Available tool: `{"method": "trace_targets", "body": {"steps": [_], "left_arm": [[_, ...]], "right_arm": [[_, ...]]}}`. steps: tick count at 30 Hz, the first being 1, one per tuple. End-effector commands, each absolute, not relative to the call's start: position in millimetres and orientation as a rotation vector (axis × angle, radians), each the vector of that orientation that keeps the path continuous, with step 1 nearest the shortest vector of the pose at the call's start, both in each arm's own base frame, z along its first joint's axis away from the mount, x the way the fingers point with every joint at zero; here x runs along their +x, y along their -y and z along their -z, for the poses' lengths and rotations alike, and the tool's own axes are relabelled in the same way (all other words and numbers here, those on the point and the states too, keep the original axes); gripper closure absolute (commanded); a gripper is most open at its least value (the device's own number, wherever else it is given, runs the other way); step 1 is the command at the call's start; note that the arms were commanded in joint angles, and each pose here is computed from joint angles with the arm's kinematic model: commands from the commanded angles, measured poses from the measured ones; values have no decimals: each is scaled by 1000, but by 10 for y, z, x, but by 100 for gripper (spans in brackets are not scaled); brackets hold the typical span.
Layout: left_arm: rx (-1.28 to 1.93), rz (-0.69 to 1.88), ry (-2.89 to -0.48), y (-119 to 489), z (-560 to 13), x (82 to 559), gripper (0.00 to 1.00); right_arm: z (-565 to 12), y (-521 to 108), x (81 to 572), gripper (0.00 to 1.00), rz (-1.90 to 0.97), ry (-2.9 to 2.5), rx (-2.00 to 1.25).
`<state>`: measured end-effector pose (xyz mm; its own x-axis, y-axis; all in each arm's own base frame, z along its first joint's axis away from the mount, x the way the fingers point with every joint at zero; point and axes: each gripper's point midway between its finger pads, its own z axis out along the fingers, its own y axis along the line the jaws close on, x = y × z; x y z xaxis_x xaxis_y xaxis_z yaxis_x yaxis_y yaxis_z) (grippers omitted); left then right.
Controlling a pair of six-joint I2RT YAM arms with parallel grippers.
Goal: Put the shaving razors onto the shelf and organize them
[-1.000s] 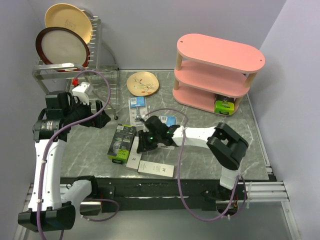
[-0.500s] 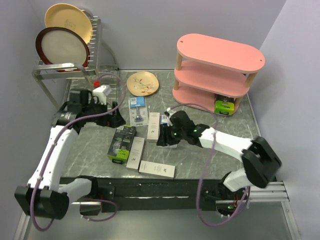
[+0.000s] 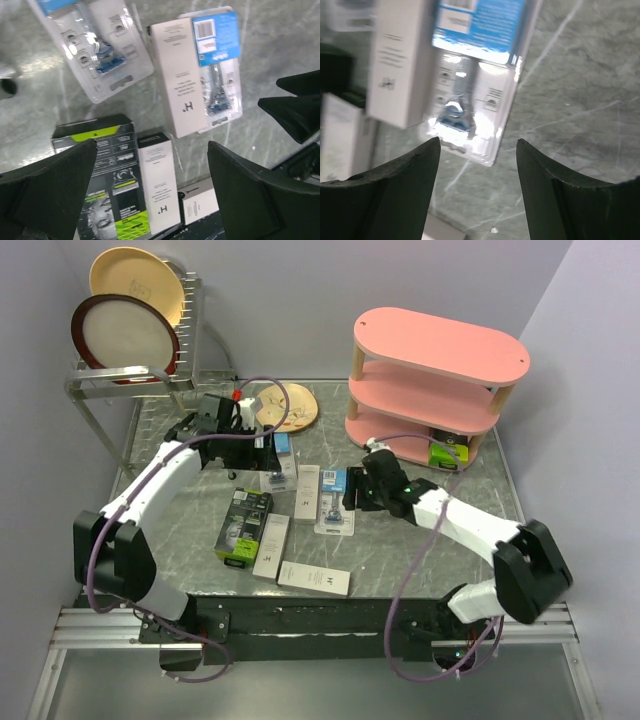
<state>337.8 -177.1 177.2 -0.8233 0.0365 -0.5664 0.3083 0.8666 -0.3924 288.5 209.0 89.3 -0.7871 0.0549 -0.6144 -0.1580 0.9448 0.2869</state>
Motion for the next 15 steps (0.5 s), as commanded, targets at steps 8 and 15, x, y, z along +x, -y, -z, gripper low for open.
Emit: {"method": "trace_targets", "body": {"steps": [8, 15], "left_arm": [[225, 454, -2324, 1450, -2153, 3462, 1], [200, 469, -2323, 1350, -2121, 3326, 1]], "right_arm": [[-731, -2318, 3381, 38, -262, -2439, 6], [-556, -2490, 3352, 38, -286, -2491, -20]]}}
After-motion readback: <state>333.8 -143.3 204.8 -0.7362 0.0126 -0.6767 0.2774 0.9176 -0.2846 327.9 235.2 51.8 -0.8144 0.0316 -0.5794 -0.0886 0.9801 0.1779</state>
